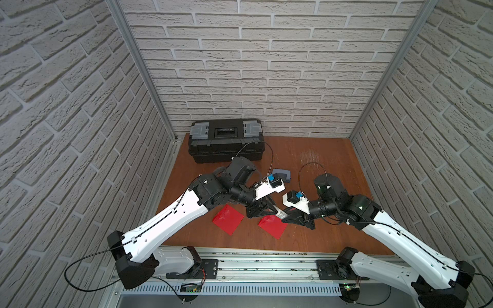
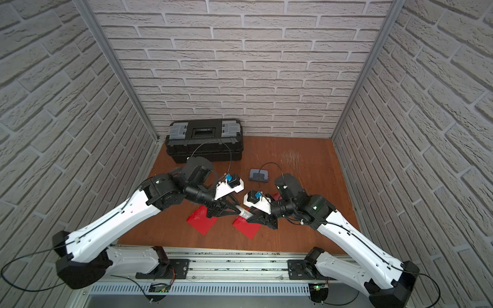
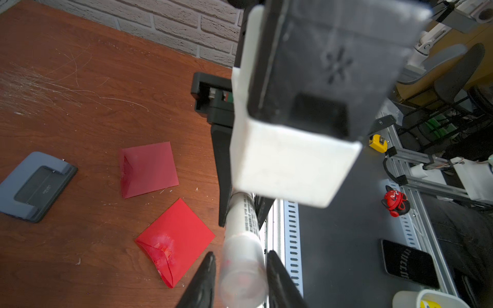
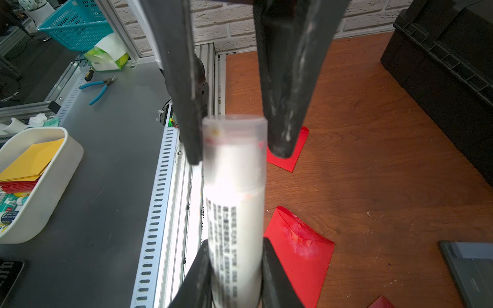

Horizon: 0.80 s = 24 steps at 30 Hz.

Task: Seal the envelope with a glue stick
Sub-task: Open the lid of the glue stick.

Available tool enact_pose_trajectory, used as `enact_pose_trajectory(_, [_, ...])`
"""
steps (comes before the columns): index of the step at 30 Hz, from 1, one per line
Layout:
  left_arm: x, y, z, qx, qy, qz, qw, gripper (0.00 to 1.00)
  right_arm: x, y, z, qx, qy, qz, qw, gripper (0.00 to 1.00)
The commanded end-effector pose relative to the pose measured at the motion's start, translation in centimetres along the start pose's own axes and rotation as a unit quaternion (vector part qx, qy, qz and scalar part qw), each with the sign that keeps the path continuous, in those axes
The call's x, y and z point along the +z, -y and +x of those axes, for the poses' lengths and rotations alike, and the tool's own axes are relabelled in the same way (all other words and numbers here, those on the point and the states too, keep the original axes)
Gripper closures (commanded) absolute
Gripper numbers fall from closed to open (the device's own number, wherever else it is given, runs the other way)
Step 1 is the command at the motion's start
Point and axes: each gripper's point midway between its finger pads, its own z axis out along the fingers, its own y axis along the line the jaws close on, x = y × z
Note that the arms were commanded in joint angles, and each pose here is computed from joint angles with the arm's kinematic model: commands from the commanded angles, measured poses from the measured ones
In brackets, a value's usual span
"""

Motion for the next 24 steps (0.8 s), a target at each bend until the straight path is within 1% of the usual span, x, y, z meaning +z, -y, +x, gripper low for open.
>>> enact_pose_trajectory(1, [-0.3, 0.4, -0.6, 0.016, 0.004, 0.005, 1.0, 0.73, -0.5, -0.3, -1.6, -0.021, 0.023, 0.0, 1.0, 0.97])
enact_pose_trajectory(5, [-0.4, 0.1, -0.7, 0.015, 0.006, -0.009, 1.0, 0.81, -0.7, 0.5, -1.1, -0.022, 0.011, 0.031, 0.999, 0.97])
enact_pose_trajectory(8, [-0.6, -0.7, -0.6, 0.0, 0.003, -0.033, 0.999, 0.88, -1.1, 1.3, -0.5, -0.025, -0.001, 0.066, 0.998, 0.97])
enact_pose_trajectory(12, [-0.9, -2.2, 0.2, -0.05, -0.02, -0.072, 0.996, 0.9, -1.6, 2.4, 0.4, -0.032, -0.019, 0.109, 0.993, 0.97])
enact_pose_trajectory(14, [-1.0, -2.5, 0.4, -0.081, -0.02, -0.074, 0.994, 0.91, -2.0, 2.8, 0.6, -0.038, -0.024, 0.127, 0.991, 0.97])
enact_pose_trajectory(17, [-1.3, -2.2, 0.1, -0.114, -0.003, -0.065, 0.991, 0.92, -2.3, 2.7, 0.8, -0.046, -0.026, 0.134, 0.99, 0.97])
enact_pose_trajectory(20, [-1.7, -1.9, -0.5, -0.142, 0.019, -0.055, 0.988, 0.93, -2.4, 2.4, 0.8, -0.052, -0.025, 0.128, 0.99, 0.97])
enact_pose_trajectory(24, [-2.6, -2.3, -0.9, -0.17, 0.036, -0.065, 0.983, 0.94, -2.6, 2.3, 0.7, -0.057, -0.02, 0.13, 0.99, 0.97])
